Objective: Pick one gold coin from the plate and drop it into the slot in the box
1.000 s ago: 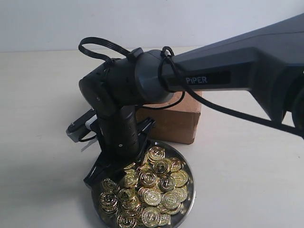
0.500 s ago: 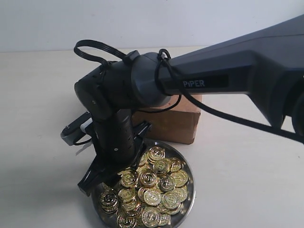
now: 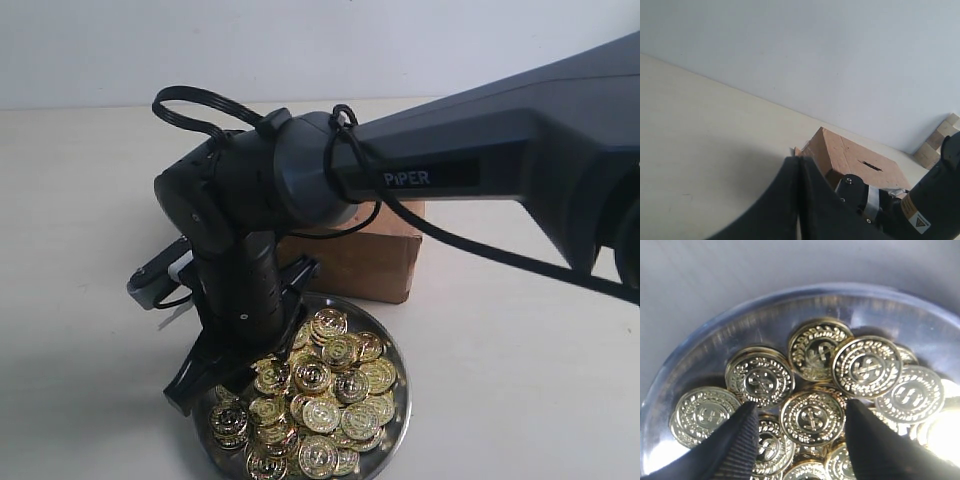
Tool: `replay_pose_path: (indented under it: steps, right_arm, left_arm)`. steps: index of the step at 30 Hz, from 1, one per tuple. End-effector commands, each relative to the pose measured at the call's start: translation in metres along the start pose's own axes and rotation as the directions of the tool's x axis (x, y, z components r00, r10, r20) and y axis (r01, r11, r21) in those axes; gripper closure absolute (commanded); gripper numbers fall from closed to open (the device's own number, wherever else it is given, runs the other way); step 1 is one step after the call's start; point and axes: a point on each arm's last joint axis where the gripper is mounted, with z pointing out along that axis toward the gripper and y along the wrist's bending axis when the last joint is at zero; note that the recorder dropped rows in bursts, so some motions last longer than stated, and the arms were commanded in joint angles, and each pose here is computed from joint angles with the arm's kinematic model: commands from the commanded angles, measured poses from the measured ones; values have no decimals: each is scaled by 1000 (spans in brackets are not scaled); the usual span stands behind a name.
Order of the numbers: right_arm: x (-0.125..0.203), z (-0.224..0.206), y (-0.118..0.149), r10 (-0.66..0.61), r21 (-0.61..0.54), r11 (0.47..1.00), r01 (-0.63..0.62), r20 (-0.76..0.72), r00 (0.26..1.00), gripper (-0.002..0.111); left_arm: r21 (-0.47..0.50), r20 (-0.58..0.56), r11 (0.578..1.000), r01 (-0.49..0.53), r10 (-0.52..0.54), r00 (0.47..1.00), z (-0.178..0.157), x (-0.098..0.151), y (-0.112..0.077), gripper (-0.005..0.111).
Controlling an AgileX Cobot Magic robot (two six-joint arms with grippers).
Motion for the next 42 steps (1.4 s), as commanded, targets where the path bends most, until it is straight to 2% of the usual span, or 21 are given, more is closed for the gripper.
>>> replay_pose_path:
  steps: [1,42]
  right_arm:
    - [1,-4,0,-7,5,1000,7,3,1000,58]
    - [1,10,0,-36,6,999,36,-33,999,60]
  left_arm:
    - [8,4,1000,-1,1,1000,0,0,0,107]
    - [8,4,1000,-1,1,1000,0,0,0,107]
